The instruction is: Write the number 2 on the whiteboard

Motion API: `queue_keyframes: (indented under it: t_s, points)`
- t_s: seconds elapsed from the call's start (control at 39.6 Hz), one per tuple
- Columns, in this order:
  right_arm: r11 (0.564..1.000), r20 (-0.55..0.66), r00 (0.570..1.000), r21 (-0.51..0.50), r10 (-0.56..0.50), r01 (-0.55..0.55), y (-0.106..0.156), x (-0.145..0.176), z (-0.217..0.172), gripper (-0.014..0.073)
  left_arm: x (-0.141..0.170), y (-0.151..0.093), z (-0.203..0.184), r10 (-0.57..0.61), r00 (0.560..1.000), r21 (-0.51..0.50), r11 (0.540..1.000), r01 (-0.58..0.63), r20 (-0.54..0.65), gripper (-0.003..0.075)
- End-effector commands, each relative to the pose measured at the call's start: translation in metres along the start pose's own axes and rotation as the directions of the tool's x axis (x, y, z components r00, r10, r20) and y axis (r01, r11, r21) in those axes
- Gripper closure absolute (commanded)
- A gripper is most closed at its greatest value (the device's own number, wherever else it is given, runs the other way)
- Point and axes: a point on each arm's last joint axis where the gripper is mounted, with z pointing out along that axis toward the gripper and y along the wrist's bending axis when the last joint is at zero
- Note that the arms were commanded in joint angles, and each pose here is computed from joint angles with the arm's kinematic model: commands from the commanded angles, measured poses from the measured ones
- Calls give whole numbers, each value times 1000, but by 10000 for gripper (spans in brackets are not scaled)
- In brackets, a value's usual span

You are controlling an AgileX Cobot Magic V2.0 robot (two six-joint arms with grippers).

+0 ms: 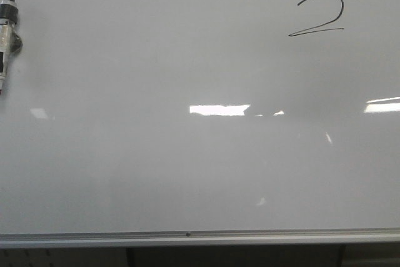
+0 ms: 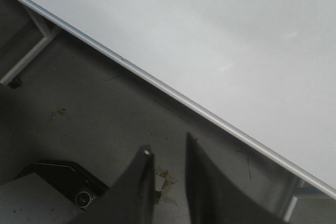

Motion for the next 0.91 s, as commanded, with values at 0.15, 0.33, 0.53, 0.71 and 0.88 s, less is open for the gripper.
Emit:
queue_keyframes:
  t_s: [0.15,0.33,0.53,0.71,0.88]
  points:
    - [1000,97,995,14,-5,4,-2,-11,-6,664,-11,-2,-6,3,996,15,1000,-4,84,739]
    - [1000,91,996,11,-2,1,-2,-10,-6,664,-11,-2,-6,2,996,16,1000,-3,84,740]
    - [1000,91,996,11,-2,1,-2,-10,-6,664,-11,-2,-6,2,996,16,1000,-3,84,740]
    - [1000,91,996,11,-2,1,-2,-10,-6,664,-10,-2,-6,5,995,13,1000,-7,98,740]
    - [1000,90,996,11,-2,1,-2,-10,-6,664,13,17,-7,-55,976,-107,991,79,211,739]
